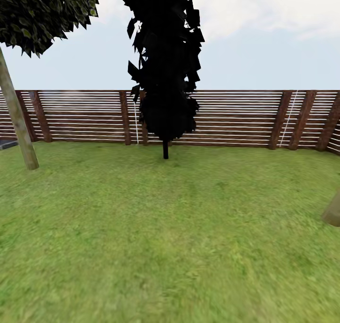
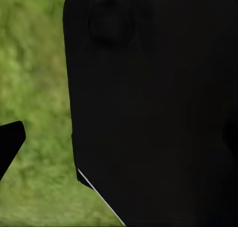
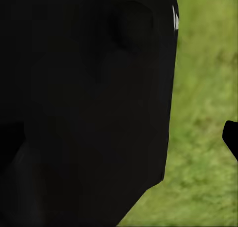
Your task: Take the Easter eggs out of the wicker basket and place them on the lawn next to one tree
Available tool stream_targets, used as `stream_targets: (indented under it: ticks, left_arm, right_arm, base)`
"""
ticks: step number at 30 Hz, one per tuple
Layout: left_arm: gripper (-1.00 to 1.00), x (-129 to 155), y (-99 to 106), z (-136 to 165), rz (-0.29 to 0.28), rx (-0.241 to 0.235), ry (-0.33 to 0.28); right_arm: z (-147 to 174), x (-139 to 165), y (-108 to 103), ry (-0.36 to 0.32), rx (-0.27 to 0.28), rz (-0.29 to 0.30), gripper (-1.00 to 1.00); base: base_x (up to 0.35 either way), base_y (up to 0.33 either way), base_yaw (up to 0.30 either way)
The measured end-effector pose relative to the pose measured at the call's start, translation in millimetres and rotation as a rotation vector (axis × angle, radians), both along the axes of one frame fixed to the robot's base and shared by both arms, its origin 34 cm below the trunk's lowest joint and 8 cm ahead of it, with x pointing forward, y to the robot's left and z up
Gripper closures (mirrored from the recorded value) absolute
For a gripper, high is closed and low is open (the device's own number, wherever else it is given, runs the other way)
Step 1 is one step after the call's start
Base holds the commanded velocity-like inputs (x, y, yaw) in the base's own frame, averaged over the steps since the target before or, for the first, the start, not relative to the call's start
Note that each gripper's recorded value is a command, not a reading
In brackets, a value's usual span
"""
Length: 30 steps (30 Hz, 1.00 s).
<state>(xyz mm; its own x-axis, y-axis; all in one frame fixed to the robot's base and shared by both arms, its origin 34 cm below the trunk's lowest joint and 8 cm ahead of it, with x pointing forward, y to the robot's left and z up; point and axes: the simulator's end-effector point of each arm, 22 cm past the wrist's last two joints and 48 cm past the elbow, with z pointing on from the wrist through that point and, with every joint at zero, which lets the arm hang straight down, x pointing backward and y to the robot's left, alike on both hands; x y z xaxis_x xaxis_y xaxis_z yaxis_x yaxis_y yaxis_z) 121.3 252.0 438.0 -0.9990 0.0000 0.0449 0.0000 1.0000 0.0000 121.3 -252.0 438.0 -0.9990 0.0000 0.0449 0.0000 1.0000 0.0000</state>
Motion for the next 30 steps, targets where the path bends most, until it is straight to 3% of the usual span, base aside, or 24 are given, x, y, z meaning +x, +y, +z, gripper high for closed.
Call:
stream_targets:
  ticks: [7, 14, 30]
  left_arm:
    - [-1.00, -27.5, 25.6, 2.1, 0.000, 0.033, 0.031]
    - [-1.00, -67.0, 25.7, 6.3, 0.000, 0.034, 0.082]
    - [-1.00, -67.2, 25.7, 6.3, 0.000, 0.034, 0.082]
  right_arm:
    - [-0.2, 32.5, -30.3, -0.042, -0.036, 0.005, -1.00]
    - [-0.3, 36.2, -26.1, -0.039, -0.036, -0.015, -1.00]
    - [-0.4, 35.8, -25.6, -0.038, -0.036, -0.015, -1.00]
  base:
    - [0.000, 0.000, 0.031]
    - [0.000, 0.000, 0.296]
    - [0.000, 0.000, 0.298]
